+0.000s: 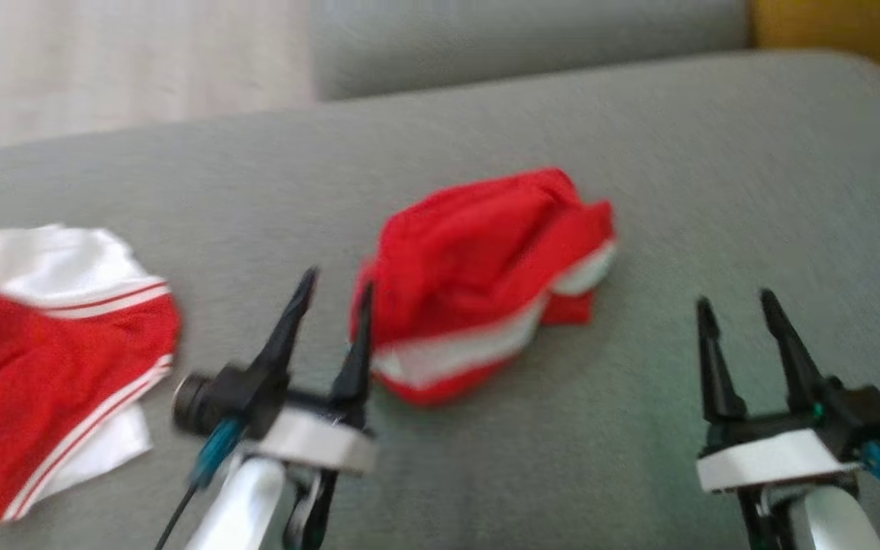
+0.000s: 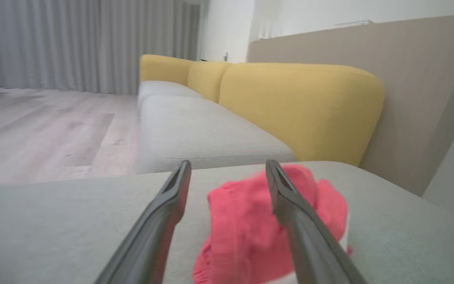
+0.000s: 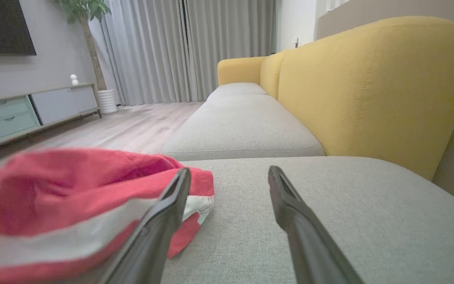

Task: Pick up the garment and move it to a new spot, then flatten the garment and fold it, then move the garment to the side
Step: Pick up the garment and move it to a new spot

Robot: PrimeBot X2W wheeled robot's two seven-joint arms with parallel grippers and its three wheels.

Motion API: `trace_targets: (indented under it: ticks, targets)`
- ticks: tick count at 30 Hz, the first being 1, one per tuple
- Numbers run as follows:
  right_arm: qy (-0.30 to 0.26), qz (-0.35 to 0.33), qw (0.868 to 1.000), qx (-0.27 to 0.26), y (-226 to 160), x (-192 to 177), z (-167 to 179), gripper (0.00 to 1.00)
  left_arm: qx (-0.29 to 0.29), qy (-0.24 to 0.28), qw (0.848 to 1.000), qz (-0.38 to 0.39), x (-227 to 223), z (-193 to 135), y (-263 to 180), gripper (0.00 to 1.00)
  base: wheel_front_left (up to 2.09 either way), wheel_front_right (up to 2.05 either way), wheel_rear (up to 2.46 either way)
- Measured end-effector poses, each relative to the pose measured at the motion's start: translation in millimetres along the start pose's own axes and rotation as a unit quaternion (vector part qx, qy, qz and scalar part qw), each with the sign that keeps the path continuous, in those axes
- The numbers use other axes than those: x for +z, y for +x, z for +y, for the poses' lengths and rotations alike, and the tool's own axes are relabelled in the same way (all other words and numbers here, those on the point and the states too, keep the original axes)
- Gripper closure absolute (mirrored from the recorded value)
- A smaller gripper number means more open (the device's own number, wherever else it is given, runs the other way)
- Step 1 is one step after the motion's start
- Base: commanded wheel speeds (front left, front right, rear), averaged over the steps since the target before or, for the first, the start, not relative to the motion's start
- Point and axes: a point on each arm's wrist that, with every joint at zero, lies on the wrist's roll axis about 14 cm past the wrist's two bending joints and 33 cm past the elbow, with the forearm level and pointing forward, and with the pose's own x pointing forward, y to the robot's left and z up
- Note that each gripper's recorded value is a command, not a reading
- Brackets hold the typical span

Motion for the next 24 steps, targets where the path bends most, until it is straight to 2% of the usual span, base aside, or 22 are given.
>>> trace_targets:
  ticks: [4,9,14,18,24]
  targets:
    - [0.011,-0.008,1.0,0.024,-1,4,17,0.0,0.088,0.001,0.996,-0.03,17,38,-49,0.0,0.0,0.0,0.0]
    - [0.009,-0.016,0.998,0.054,-7,11,36,0.0,0.166,0.016,0.984,-0.062,34,67,-106,0.0,0.0,0.0,0.0]
    - [0.004,-0.011,0.997,0.07,-17,7,46,0.0,0.196,0.024,0.977,-0.08,42,73,-138,0.0,0.0,0.0,0.0]
    - [-0.002,0.003,0.997,0.076,-31,-1,49,0.0,0.215,0.03,0.974,-0.061,26,71,-169,0.0,0.0,0.0,0.0]
    - [-0.001,0.005,0.997,0.075,-38,-3,49,0.0,0.213,0.048,0.975,-0.044,18,69,-176,0.0,0.0,0.0,0.0]
